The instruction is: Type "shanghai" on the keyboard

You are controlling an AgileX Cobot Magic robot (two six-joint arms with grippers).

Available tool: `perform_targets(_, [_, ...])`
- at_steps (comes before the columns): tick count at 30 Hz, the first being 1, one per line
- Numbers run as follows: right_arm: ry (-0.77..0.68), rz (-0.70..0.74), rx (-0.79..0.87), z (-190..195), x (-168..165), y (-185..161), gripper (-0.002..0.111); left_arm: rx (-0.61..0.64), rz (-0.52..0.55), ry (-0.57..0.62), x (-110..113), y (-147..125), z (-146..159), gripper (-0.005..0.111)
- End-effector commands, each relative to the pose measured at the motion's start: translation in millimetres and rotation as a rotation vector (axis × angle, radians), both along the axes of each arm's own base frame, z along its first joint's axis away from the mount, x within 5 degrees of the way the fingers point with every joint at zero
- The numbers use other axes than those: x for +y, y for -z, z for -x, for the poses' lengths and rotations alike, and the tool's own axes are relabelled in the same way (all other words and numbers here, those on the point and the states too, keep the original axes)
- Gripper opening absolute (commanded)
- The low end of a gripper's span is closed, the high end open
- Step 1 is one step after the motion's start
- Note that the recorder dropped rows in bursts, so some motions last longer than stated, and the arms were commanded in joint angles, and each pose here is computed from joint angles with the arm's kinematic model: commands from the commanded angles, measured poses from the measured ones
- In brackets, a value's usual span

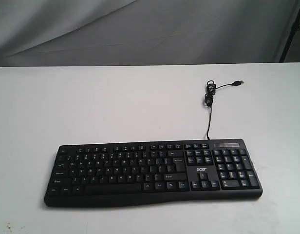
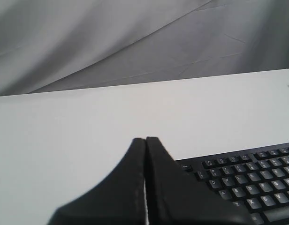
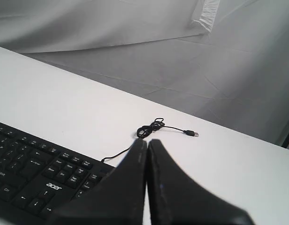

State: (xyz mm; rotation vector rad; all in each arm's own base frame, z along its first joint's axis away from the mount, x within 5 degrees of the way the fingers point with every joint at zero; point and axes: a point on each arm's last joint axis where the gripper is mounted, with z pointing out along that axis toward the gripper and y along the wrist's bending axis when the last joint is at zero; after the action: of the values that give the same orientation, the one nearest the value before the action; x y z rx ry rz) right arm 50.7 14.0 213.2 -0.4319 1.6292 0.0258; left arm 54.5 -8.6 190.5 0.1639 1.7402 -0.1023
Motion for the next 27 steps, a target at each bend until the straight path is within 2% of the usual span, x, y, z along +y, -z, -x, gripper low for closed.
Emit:
perform_targets(1, [0.010,0.007,0.003,0,-1,2,0.000,-0.002,0.003,0.003,0,1,0,0.000])
perform_targets(22, [0.008,-0.002,0.005,0,0,2,0.000,-0.002,0.003,0.003,0,1,0,0.000])
perform_targets(26, [0.009,-0.011,-0.028,2,-1,-11,0.000,-0.002,0.003,0.003,0,1,0,0.000])
perform_targets(27, [0.009,-0.025,-0.075,6,-2,-29,0.000,-0.002,0.003,0.003,0,1,0,0.000])
